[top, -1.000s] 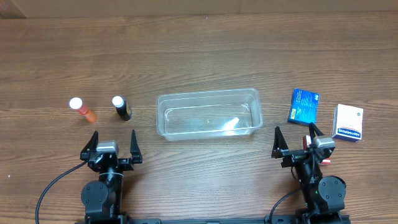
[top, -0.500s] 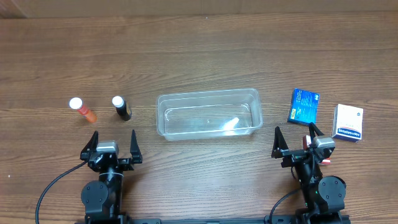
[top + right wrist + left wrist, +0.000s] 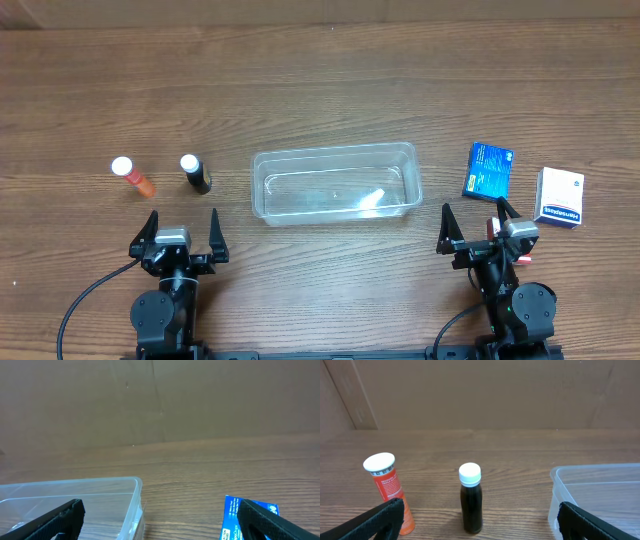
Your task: Pack container
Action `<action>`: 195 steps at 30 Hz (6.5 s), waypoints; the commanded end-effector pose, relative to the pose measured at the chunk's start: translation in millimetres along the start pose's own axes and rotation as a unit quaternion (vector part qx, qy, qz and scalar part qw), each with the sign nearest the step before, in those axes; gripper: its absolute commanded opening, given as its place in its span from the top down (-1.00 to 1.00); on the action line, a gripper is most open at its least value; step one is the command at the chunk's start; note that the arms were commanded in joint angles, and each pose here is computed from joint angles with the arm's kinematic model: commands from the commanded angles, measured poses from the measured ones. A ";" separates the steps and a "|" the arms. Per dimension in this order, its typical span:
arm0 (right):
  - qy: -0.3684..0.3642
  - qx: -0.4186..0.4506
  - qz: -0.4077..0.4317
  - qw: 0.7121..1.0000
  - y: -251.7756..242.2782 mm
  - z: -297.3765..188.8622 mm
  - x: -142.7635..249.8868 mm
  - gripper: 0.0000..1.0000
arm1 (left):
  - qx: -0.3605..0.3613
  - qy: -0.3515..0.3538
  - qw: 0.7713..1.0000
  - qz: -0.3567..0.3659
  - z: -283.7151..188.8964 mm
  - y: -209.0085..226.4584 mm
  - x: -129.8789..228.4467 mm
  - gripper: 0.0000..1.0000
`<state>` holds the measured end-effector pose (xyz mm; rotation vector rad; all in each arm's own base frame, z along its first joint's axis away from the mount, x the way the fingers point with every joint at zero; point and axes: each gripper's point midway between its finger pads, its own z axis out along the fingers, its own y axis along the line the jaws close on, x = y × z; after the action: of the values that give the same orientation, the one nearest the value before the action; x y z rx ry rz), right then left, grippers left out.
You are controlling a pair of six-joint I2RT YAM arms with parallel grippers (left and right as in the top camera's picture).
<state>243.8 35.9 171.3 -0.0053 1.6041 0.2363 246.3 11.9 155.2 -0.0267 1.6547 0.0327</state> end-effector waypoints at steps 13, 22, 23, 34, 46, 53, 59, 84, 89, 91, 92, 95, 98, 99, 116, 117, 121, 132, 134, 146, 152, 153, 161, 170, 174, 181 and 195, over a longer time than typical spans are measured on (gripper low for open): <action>0.001 0.005 0.000 1.000 -2.2 0.6 3.2 -1.00 | 0.006 0.003 1.000 0.011 0.4 -2.5 2.1 -1.00; 0.002 0.001 0.002 1.000 -0.9 0.6 3.4 -1.00 | 0.006 0.003 1.000 0.011 0.4 -2.5 2.1 -1.00; 0.002 0.001 0.002 1.000 -0.8 0.6 3.4 -1.00 | 0.006 0.003 1.000 0.011 0.4 -2.5 2.1 -0.99; 0.018 -0.007 0.057 0.998 2.5 1.3 7.1 -1.00 | 0.008 0.003 1.000 0.007 0.4 -3.3 2.1 -1.00; 0.206 0.021 0.066 0.976 17.3 -0.8 -65.4 -1.00 | 0.009 0.003 1.000 -0.011 0.4 -3.5 2.0 -1.00; 0.394 0.032 0.085 0.914 23.2 20.1 -36.9 -1.00 | 0.026 0.028 0.988 -0.149 -5.5 -10.7 -2.6 -1.00; 0.435 0.035 0.084 0.896 21.2 29.0 -17.3 -1.00 | 0.016 0.058 0.987 -0.148 -17.4 -8.7 -59.7 -1.00; 0.436 0.036 0.084 0.895 21.2 28.2 -16.7 -1.00 | -0.045 0.616 0.782 -0.084 75.9 1.0 -36.2 -1.00; 0.438 0.036 0.084 0.894 21.1 27.5 -16.2 -1.00 | -0.064 0.671 0.736 -0.066 100.4 8.9 22.4 -1.00; 0.439 0.036 0.084 0.894 21.1 27.0 -15.8 -1.00 | -0.065 0.679 0.728 -0.066 109.5 9.1 39.2 -1.00; 0.440 0.036 0.084 0.893 21.1 26.8 -15.6 -1.00 | -0.065 0.682 0.725 -0.066 113.4 9.1 46.8 -1.00; 0.440 0.036 0.084 0.893 21.1 26.9 -15.7 -1.00 | -0.064 0.679 0.729 -0.065 125.9 9.4 59.4 -0.79; 0.440 0.036 0.084 0.893 21.1 26.9 -15.7 -1.00 | -0.064 0.680 0.727 -0.064 129.0 9.2 65.1 -0.30; 0.440 0.036 0.084 0.893 21.1 26.9 -15.7 -1.00 | -0.064 0.680 0.728 -0.064 129.1 9.2 65.1 -0.08; 0.443 0.037 0.084 0.892 20.9 25.2 -14.4 -1.00 | -0.030 0.624 0.779 -0.054 133.0 -20.8 -25.5 0.92; 0.443 0.037 0.084 0.892 20.9 25.2 -14.4 -1.00 | -0.009 0.609 0.792 -0.050 127.4 -36.6 -47.3 0.92; 0.443 0.037 0.084 0.892 20.9 25.4 -14.5 -1.00 | 0.047 0.530 0.845 -0.054 85.3 -104.4 -124.2 0.92; 0.443 0.037 0.084 0.892 20.9 25.2 -14.4 -1.00 | 0.024 0.619 0.785 -0.028 77.9 -155.9 -9.6 0.92; 0.445 0.038 0.085 0.891 20.9 24.6 -13.9 -1.00 | 0.010 0.635 0.773 -0.018 85.4 -153.2 21.0 0.92; 0.446 0.038 0.085 0.890 20.8 24.0 -13.5 -1.00 | -0.003 0.643 0.766 -0.013 104.5 -141.0 44.1 -0.18; 0.446 0.038 0.085 0.890 20.8 24.0 -13.5 -1.00 | 0.006 0.645 0.763 -0.021 101.1 -144.7 30.5 -0.16; 0.446 0.038 0.085 0.890 20.8 24.0 -13.5 -1.00 | 0.011 0.632 0.774 -0.026 103.4 -146.1 12.7 -0.17; 0.446 0.038 0.085 0.890 20.8 24.0 -13.5 -1.00 | -0.115 0.452 0.877 -0.114 70.7 -12.1 -158.9 -1.00; 0.446 0.038 0.085 0.890 20.8 24.0 -13.5 -1.00 | -0.208 0.559 0.774 -0.212 82.5 111.4 -67.6 -1.00; 0.446 0.038 0.085 0.890 20.8 24.0 -13.5 -1.00 | -0.207 0.613 0.733 -0.212 104.5 117.0 -14.8 -1.00; 0.446 0.038 0.085 0.890 20.8 24.0 -13.5 -1.00 | -0.206 0.678 0.674 -0.210 113.5 117.8 48.2 -0.89; 0.446 0.038 0.085 0.890 20.8 23.9 -13.4 -1.00 | -0.204 0.696 0.656 -0.209 107.9 113.9 56.0 0.74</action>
<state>260.5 57.7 174.8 0.1088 2.5773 0.3279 347.0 134.1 92.0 -1.0221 3.0969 0.0413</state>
